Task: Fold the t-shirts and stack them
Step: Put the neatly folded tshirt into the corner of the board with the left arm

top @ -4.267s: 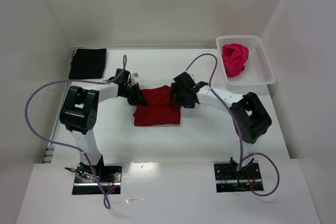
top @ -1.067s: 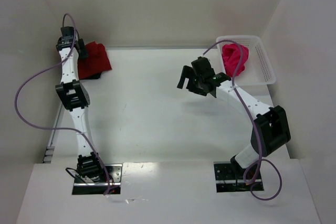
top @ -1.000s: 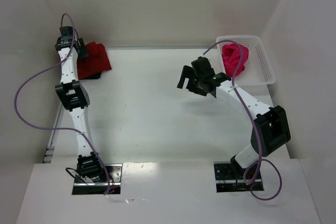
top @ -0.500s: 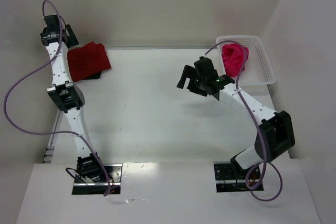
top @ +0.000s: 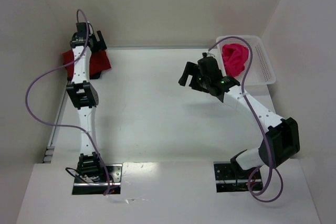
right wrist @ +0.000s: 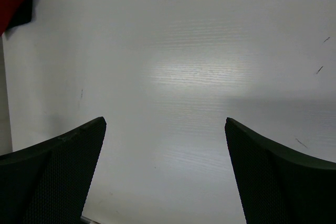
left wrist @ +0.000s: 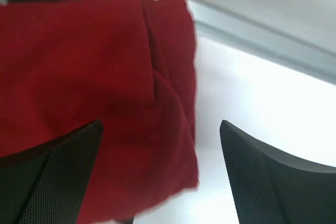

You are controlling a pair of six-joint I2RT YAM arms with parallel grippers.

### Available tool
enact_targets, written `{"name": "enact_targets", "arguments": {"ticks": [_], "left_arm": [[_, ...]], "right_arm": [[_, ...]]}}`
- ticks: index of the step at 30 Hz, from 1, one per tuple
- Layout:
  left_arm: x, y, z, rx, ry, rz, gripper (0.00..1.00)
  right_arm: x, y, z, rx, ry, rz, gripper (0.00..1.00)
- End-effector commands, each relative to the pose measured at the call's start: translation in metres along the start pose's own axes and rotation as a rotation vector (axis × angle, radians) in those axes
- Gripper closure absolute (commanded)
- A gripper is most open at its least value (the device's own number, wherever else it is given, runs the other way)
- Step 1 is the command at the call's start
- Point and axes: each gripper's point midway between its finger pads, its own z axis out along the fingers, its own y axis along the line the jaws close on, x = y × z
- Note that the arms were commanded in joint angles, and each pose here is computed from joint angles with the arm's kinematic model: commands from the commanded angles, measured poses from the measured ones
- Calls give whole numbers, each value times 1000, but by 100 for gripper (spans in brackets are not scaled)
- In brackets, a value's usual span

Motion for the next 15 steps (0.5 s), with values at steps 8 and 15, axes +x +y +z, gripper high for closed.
{"name": "enact_targets", "arguments": {"ticks": [8,15], "left_arm": [[29,13,60,90,6,-181,16],[35,-36,49,444,71,-213,38]], "right_arm": [[-21,-1,-12,15,-92,62,0],[-21,1,-9,12,-94,92,0]]}}
